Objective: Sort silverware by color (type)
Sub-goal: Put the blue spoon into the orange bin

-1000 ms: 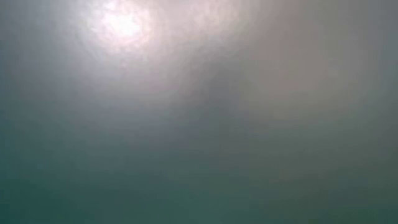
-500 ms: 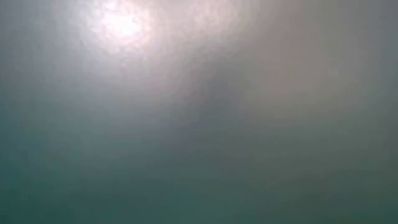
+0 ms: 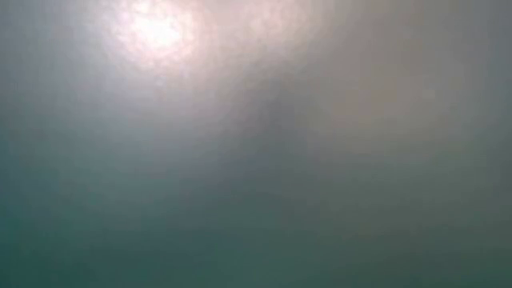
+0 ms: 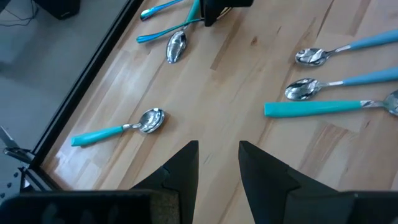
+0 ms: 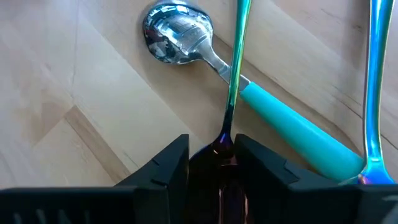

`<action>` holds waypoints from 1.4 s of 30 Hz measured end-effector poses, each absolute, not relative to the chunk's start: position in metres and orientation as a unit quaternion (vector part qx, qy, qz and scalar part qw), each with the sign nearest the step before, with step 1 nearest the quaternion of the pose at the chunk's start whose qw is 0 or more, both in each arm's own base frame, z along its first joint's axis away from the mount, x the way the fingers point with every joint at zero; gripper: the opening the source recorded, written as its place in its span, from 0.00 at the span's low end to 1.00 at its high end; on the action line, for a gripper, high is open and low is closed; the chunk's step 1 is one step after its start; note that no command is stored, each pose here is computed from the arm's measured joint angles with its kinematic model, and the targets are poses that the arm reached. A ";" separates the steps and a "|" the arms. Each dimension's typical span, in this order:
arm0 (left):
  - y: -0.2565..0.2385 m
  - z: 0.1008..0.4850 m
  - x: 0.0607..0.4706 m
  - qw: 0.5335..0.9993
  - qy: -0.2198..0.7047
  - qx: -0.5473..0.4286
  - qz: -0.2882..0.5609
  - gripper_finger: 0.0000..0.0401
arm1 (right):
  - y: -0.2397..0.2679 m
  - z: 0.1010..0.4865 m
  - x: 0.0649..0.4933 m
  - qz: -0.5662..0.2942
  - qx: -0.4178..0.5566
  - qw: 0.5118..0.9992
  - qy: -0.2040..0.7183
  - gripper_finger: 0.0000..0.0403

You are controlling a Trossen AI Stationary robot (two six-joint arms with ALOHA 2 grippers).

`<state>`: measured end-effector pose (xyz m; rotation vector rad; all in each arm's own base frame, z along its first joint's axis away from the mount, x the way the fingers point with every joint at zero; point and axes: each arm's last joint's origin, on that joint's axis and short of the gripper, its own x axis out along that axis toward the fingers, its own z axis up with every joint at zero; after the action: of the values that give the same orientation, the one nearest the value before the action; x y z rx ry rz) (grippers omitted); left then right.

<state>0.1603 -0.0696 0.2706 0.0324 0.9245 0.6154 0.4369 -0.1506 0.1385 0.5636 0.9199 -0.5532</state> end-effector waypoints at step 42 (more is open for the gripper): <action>-0.059 0.277 0.142 0.864 0.411 -0.024 0.289 0.24 | -0.137 0.138 0.430 -0.261 0.218 0.802 0.491 0.31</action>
<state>0.1420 -0.0592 0.2770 -0.0493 0.8614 0.6060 0.4304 -0.1369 0.1384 0.4676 1.0513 -0.5584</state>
